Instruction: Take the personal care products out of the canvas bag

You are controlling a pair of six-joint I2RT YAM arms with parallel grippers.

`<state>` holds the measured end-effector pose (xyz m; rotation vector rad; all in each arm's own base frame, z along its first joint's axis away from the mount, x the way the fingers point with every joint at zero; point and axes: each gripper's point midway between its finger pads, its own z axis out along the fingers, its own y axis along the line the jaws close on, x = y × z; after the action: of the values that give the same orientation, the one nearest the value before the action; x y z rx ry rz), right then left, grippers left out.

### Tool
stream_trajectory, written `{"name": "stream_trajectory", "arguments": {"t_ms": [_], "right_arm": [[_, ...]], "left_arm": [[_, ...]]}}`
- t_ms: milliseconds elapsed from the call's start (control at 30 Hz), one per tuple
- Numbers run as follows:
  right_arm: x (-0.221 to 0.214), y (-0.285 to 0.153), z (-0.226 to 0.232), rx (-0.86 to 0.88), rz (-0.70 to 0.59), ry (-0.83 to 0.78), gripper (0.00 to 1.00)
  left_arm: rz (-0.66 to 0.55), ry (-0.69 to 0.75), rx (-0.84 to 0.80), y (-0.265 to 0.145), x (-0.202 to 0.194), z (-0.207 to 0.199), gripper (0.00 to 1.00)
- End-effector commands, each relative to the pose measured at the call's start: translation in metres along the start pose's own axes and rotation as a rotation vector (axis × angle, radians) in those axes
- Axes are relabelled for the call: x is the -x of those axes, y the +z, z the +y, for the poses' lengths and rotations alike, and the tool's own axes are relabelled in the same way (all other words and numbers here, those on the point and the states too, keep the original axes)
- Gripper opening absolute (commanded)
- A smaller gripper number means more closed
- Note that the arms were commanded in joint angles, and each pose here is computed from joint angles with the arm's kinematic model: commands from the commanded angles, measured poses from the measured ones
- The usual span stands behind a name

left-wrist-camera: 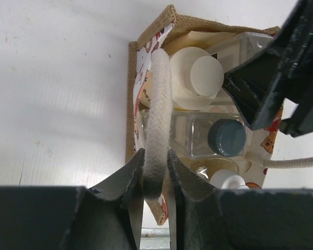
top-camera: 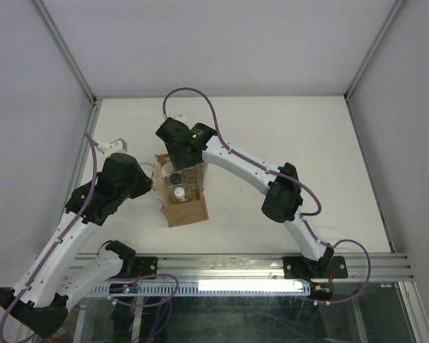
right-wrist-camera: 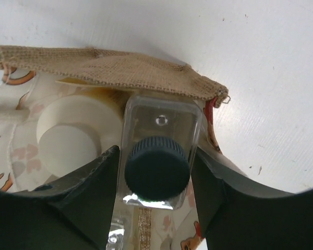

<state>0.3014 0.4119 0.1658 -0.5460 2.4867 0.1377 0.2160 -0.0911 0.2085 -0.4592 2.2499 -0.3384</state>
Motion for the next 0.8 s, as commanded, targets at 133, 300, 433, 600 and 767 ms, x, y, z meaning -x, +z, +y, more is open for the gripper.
{"name": "stream_trajectory", "arguments": {"t_ms": [133,300,433,600,767], "right_arm": [[0.010,0.014,0.001,-0.033,-0.036,0.022,0.56],[0.011,0.013,0.006,-0.014,-0.028,0.021,0.36],[0.033,-0.018,0.009,0.034,-0.092,0.033,0.20],[0.070,-0.078,0.007,0.131,-0.239,0.044,0.01],[0.097,-0.134,0.001,0.209,-0.369,0.070,0.00]], "left_arm": [[-0.009,0.003,-0.065,0.001,0.005,-0.014,0.19],[-0.014,0.013,-0.068,0.000,0.008,-0.016,0.18],[-0.015,0.014,-0.071,-0.001,0.009,-0.017,0.17],[-0.008,0.009,-0.059,0.002,0.009,-0.017,0.17],[-0.005,-0.015,-0.061,0.006,0.010,-0.021,0.16]]}}
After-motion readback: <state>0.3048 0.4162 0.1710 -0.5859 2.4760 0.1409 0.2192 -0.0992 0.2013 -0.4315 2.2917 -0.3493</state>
